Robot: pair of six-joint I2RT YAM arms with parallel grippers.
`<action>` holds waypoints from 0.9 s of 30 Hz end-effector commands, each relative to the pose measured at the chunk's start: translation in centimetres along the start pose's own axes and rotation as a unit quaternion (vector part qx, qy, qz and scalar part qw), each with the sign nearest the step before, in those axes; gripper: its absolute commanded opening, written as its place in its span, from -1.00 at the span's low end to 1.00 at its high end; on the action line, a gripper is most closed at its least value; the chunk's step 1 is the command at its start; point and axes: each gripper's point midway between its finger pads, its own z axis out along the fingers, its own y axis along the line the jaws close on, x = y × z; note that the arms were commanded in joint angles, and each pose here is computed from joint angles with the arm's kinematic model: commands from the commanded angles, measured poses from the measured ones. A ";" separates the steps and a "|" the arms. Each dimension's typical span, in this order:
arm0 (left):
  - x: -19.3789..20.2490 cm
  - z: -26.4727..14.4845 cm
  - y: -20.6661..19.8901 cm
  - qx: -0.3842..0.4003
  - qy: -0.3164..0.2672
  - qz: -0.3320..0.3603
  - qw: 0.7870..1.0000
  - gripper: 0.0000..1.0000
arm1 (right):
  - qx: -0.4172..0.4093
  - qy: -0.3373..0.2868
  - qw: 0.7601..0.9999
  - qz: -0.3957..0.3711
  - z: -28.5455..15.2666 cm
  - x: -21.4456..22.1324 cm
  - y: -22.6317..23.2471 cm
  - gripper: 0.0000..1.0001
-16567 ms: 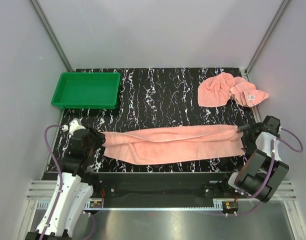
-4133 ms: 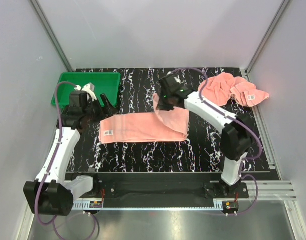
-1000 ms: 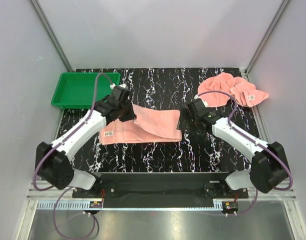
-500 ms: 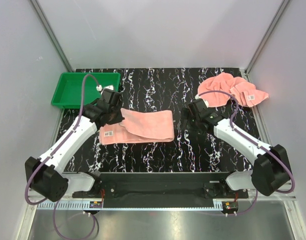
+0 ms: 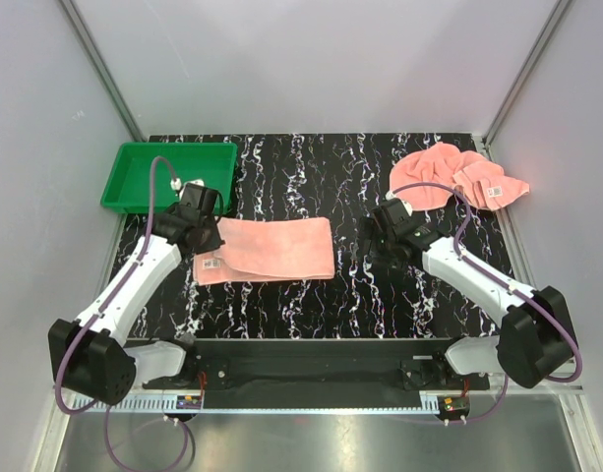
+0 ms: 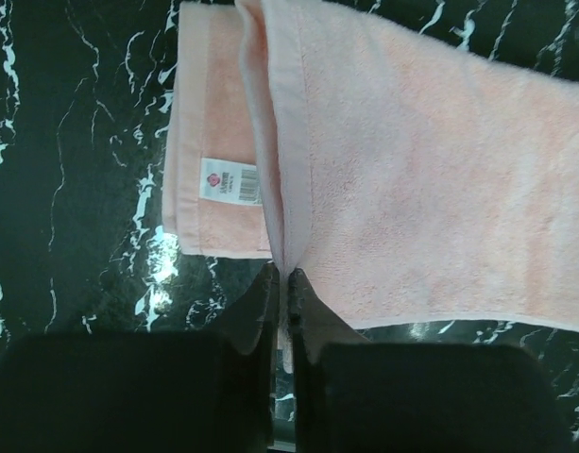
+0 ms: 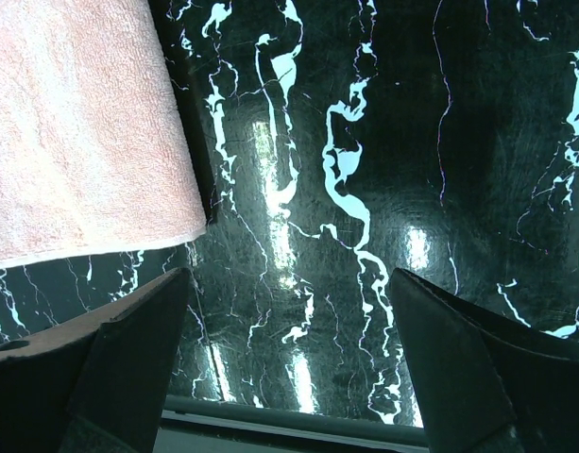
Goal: Roll the towels
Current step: Fold the towel
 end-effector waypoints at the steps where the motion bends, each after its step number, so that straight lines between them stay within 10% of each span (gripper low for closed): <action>1: -0.3 -0.1 1.3 -0.014 -0.021 0.006 1.000 -0.75 | -0.018 -0.017 1.000 -0.001 -0.6 -0.8 0.5 0.89; 5: 1.0 0.9 4.0 -0.050 -0.006 -0.009 0.999 0.49 | -0.027 -0.012 1.000 -0.001 -0.5 -0.6 0.8 0.88; 8: 1.2 1.2 5.7 -0.062 -0.002 -0.032 0.998 0.80 | -0.058 -0.002 0.998 -0.008 -0.6 -0.2 1.9 0.88; 27: 1.4 9.2 2.5 0.018 0.094 -0.073 0.993 0.76 | -0.192 0.066 0.979 0.032 6.7 -4.0 7.2 0.75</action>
